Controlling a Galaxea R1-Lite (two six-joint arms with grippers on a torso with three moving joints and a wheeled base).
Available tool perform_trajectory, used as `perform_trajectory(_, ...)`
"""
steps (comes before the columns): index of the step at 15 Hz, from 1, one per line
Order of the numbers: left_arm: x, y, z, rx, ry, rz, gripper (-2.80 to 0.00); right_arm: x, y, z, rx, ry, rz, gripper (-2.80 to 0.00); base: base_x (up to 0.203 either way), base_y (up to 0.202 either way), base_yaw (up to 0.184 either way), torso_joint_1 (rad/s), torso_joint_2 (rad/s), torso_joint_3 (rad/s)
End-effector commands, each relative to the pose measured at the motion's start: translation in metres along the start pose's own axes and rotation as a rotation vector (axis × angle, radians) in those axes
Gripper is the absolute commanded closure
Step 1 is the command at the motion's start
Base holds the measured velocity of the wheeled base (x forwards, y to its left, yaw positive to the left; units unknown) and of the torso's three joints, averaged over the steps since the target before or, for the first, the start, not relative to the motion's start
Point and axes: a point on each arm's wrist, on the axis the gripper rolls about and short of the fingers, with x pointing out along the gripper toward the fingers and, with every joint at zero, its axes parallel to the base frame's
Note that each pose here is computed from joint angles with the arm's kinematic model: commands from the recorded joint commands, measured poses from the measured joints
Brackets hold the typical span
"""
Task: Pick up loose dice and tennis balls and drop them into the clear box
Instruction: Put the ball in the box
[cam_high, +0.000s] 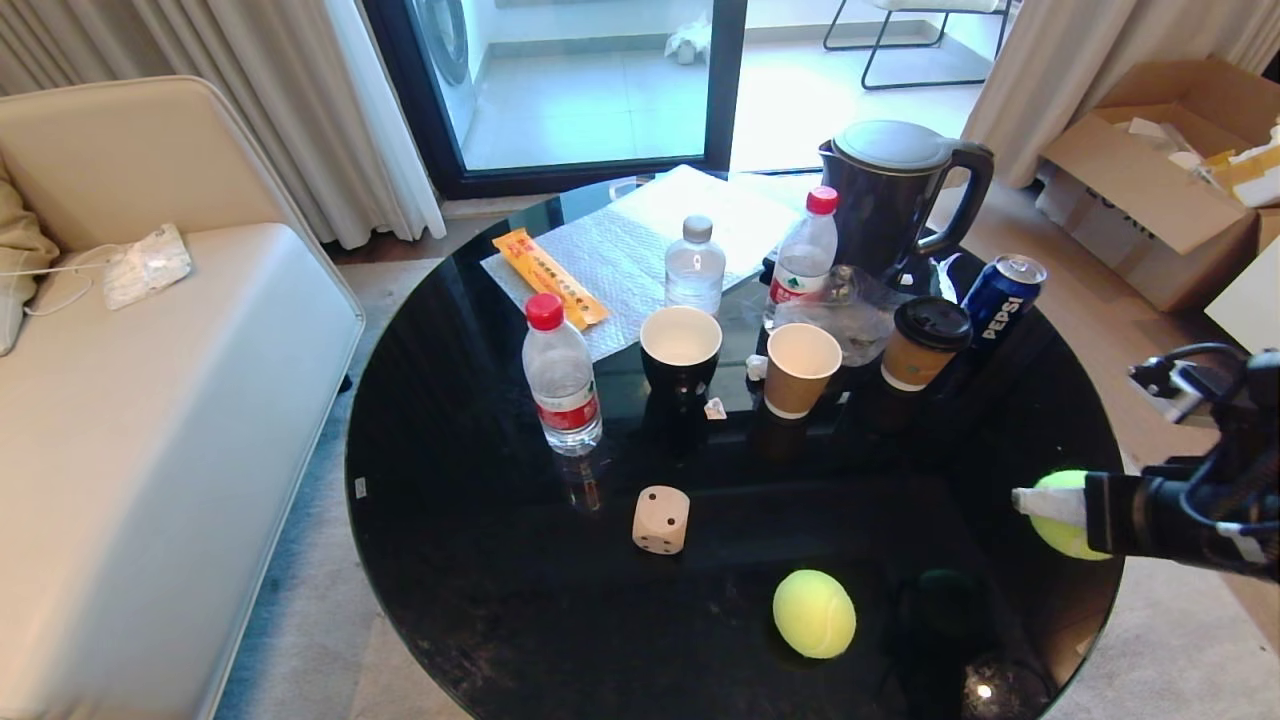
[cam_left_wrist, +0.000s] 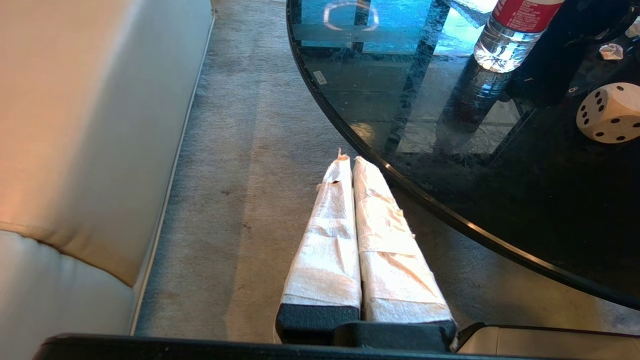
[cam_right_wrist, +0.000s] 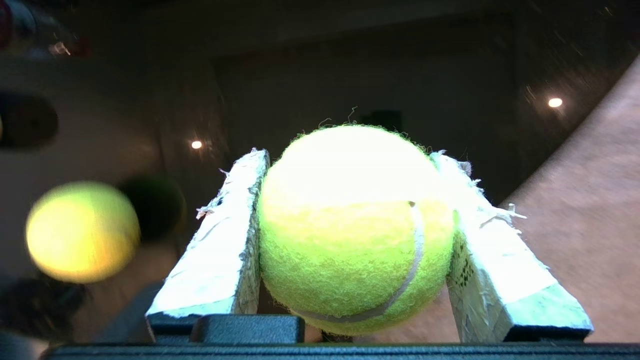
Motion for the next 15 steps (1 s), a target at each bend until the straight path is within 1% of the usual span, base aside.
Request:
perform_trajectory(1,0.000,0.000,0.000,-0.001,0.000,0.001,0.00,-0.048,-0.001,-0.018,-0.016,-0.119,0.006,0.00,0.000,0.000,0.000,0.000,0.00,0.000)
perform_trajectory(2,0.000,0.000,0.000,-0.001,0.000,0.002,0.00,-0.063,-0.002,-0.034,-0.033,-0.137,0.002,0.00,0.000,0.000,0.000,0.000,0.00,0.000)
perform_trajectory(4,0.000,0.000,0.000,-0.001,0.000,0.003,0.00,-0.092,-0.006,-0.068,-0.065,-0.202,0.004,0.00,0.000,0.000,0.000,0.000,0.00,0.000)
perform_trajectory(6,0.000,0.000,0.000,-0.001,0.000,0.001,0.00,-0.111,-0.009,-0.099,-0.086,-0.266,0.001,0.00,0.000,0.000,0.000,0.000,0.00,0.000)
perform_trajectory(8,0.000,0.000,0.000,-0.001,0.000,0.002,0.00,-0.120,-0.014,-0.130,-0.090,-0.321,-0.016,0.00,0.000,0.000,0.000,0.000,0.00,0.000)
perform_trajectory(10,0.000,0.000,0.000,-0.001,0.000,0.001,0.00,-0.119,-0.018,-0.162,-0.074,-0.342,-0.052,0.00,0.000,0.000,0.000,0.000,0.00,0.000)
perform_trajectory(12,0.000,0.000,0.000,-0.001,0.000,0.002,0.00,-0.118,-0.019,-0.182,-0.054,-0.343,-0.086,0.00,0.000,0.000,0.000,0.000,0.00,0.000)
perform_trajectory(14,0.000,0.000,0.000,-0.001,0.000,0.002,0.00,-0.116,-0.020,-0.189,-0.047,-0.347,-0.101,0.00,0.000,0.000,0.000,0.000,0.00,0.000)
perform_trajectory(15,0.000,0.000,0.000,-0.001,0.000,0.003,0.00,-0.118,-0.020,-0.191,-0.054,-0.380,-0.098,0.00,0.000,0.000,0.000,0.000,0.00,0.000)
